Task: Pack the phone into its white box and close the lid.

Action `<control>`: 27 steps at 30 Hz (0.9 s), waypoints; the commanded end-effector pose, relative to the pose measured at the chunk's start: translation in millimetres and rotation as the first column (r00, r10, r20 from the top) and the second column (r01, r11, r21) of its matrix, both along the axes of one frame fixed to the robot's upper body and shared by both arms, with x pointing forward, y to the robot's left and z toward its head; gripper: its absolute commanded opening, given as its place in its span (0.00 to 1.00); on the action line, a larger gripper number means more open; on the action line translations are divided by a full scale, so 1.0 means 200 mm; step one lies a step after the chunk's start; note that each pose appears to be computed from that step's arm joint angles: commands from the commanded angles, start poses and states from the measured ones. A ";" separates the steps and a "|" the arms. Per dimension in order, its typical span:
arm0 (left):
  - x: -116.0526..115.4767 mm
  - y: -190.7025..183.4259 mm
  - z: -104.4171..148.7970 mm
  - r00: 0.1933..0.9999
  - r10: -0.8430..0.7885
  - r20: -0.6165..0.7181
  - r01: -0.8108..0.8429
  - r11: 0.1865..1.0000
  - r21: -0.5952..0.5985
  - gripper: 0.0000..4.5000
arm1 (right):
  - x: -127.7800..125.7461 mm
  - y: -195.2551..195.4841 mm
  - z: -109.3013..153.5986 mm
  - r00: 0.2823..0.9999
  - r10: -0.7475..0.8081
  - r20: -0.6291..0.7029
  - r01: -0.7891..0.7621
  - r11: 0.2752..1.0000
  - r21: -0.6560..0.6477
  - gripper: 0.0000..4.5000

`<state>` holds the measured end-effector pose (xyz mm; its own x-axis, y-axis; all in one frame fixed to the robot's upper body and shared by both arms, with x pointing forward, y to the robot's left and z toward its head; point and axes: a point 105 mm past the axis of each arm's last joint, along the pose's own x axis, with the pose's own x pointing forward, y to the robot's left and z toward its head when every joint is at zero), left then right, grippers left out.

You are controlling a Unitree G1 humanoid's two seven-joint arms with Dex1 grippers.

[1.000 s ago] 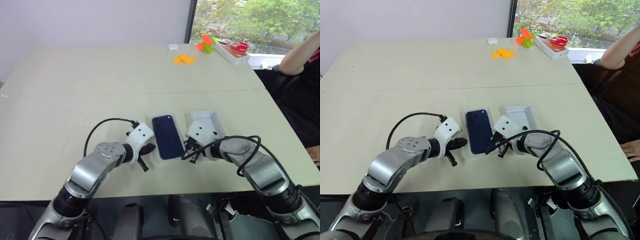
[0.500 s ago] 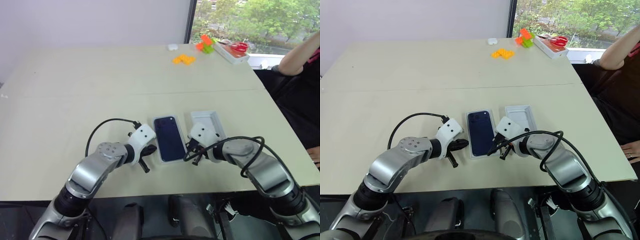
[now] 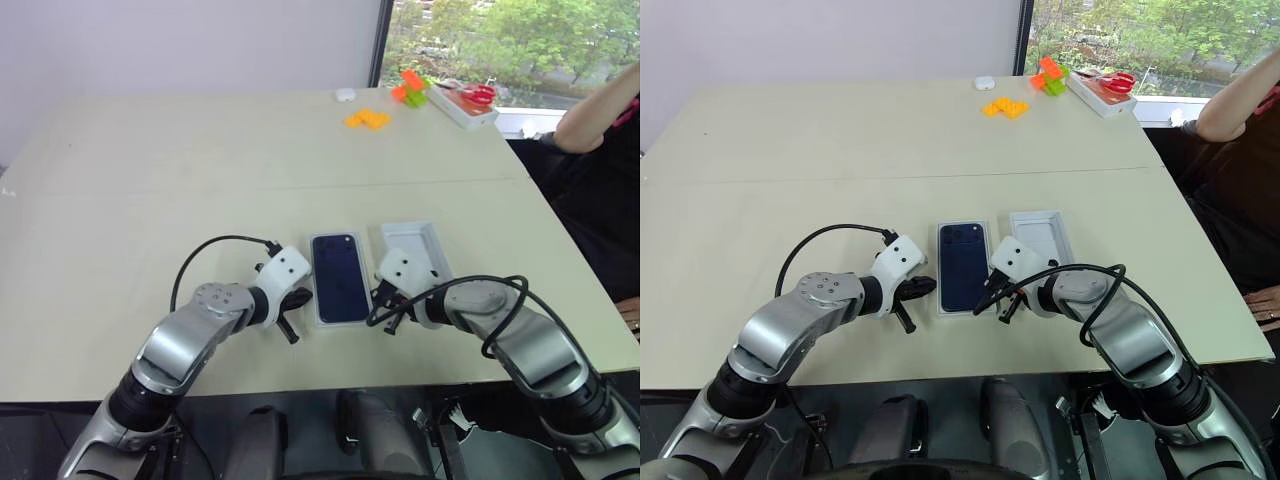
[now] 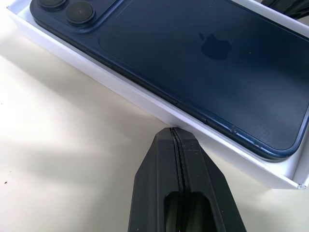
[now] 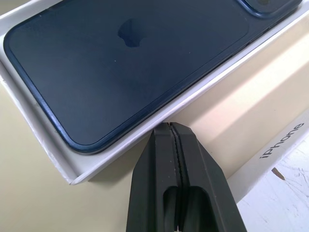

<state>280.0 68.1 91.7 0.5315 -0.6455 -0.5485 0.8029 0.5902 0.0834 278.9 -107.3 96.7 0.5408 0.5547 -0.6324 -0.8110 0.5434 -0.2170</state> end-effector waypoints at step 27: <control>-0.10 0.18 0.02 0.977 -0.191 0.097 0.193 0.981 -0.006 0.00 | 0.11 -0.13 0.33 0.976 -0.219 -0.020 0.220 0.970 0.102 0.77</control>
<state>265.1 114.4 88.6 0.4841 -0.7164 -0.5024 0.8613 0.4915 0.1291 301.6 -133.1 157.8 0.6414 0.4817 -0.5971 -0.6685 0.7328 -0.1268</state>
